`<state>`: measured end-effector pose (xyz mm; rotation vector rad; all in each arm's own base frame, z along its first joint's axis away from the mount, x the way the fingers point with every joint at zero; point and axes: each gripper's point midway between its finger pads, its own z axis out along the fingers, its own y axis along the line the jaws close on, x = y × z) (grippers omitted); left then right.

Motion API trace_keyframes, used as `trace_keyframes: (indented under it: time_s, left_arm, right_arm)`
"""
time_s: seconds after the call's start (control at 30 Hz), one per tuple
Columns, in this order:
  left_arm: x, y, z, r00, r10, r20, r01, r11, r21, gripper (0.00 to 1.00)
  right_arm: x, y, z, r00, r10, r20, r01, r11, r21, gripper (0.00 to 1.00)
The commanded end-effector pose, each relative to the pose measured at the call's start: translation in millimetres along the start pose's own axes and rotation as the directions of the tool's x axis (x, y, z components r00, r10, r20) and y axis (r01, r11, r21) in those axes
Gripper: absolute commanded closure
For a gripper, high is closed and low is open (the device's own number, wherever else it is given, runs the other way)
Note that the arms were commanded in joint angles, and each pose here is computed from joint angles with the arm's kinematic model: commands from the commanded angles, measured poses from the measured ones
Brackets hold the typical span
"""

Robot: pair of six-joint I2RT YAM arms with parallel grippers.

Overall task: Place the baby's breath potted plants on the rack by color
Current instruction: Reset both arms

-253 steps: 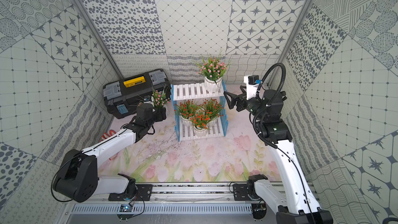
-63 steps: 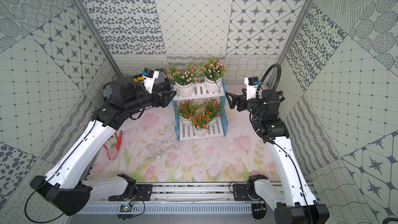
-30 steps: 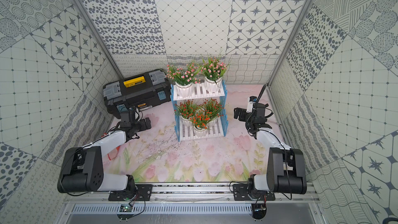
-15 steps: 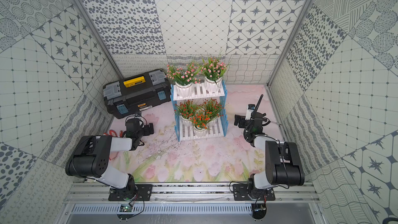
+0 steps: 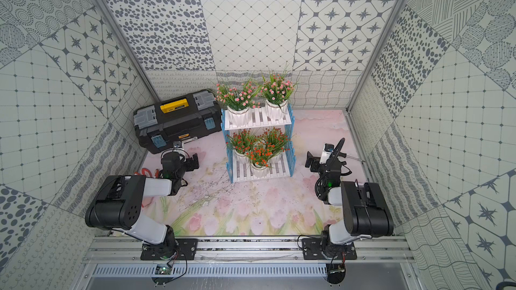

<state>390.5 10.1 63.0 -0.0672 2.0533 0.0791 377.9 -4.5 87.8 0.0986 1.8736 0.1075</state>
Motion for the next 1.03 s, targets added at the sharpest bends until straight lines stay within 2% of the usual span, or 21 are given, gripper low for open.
trace_keyframes:
  time_s: [0.0, 0.03, 0.13, 1.0]
  left_arm:
    - [-16.5, 1.2, -0.8, 0.997, 0.013, 0.07, -0.013, 1.0, -0.01, 0.02]
    - [-16.0, 1.1, -0.7, 0.998, 0.013, 0.067, -0.013, 1.0, -0.009, 0.02]
    - [-16.2, 1.3, -0.4, 0.998, 0.013, 0.067, -0.012, 1.0, -0.01, 0.02]
    - [-16.5, 1.6, -0.6, 0.998, 0.012, 0.068, -0.011, 1.0, -0.011, 0.02]
  right_arm:
    - [-28.3, 6.9, 5.4, 0.995, -0.029, 0.091, 0.032, 0.999, -0.031, 0.02]
    - [-24.7, 8.6, 13.0, 0.999, -0.039, 0.027, 0.04, 0.999, -0.035, 0.02]
    - [-23.4, 21.6, 23.6, 0.995, -0.102, -0.01, 0.102, 0.994, -0.036, 0.02]
    - [-23.4, 21.3, 23.3, 0.995, -0.103, -0.008, 0.103, 0.994, -0.03, 0.02]
